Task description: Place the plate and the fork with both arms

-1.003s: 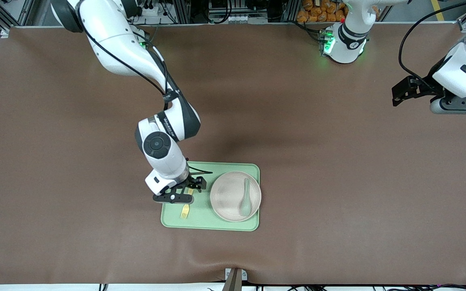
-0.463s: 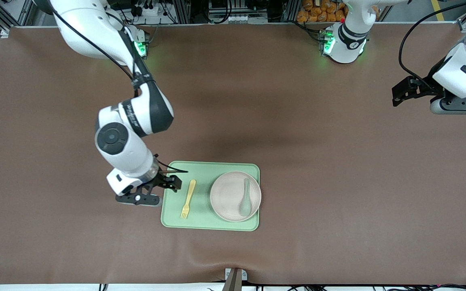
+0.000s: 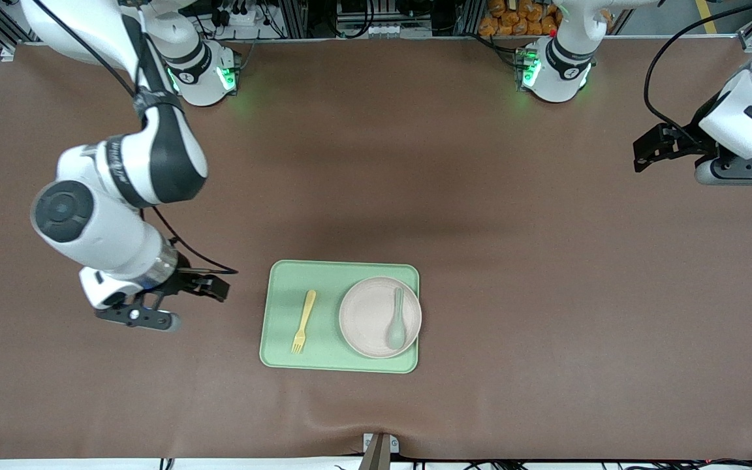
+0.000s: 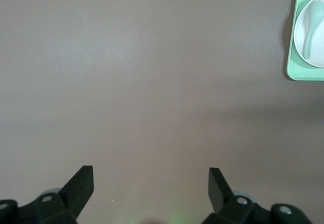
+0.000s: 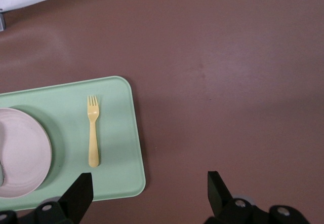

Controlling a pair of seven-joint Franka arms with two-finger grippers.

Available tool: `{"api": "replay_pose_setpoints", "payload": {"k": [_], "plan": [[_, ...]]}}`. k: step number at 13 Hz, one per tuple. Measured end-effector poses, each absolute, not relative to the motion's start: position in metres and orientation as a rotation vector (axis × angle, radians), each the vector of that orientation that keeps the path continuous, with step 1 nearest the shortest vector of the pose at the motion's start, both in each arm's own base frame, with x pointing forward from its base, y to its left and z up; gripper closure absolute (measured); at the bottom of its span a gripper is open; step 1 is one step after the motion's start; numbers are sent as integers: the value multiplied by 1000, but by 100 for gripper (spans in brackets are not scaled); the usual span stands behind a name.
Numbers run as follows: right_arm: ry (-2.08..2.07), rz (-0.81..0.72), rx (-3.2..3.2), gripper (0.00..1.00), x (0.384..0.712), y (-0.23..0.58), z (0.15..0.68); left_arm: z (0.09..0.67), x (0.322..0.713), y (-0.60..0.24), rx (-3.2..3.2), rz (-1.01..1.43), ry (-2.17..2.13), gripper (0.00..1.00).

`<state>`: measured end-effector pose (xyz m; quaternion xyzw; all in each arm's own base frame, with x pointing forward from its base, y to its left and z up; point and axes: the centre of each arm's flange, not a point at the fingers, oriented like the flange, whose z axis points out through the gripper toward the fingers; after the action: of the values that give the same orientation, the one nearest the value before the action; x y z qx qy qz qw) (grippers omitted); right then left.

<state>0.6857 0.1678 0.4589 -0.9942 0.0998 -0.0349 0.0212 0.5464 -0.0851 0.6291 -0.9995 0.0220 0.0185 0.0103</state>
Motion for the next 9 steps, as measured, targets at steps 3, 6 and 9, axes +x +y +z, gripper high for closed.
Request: {"api": "replay_pose_setpoints", "payload": {"k": [3, 6, 9], "plan": [[376, -132, -3064, 0, 685, 130, 486, 629, 547, -84, -3120, 58, 67, 0], [340, -73, -3069, 0, 680, 84, 502, 629, 547, -84, -3120, 58, 66, 0], [328, -22, -3050, 0, 672, 43, 516, 629, 547, -84, -3120, 58, 66, 0]]}}
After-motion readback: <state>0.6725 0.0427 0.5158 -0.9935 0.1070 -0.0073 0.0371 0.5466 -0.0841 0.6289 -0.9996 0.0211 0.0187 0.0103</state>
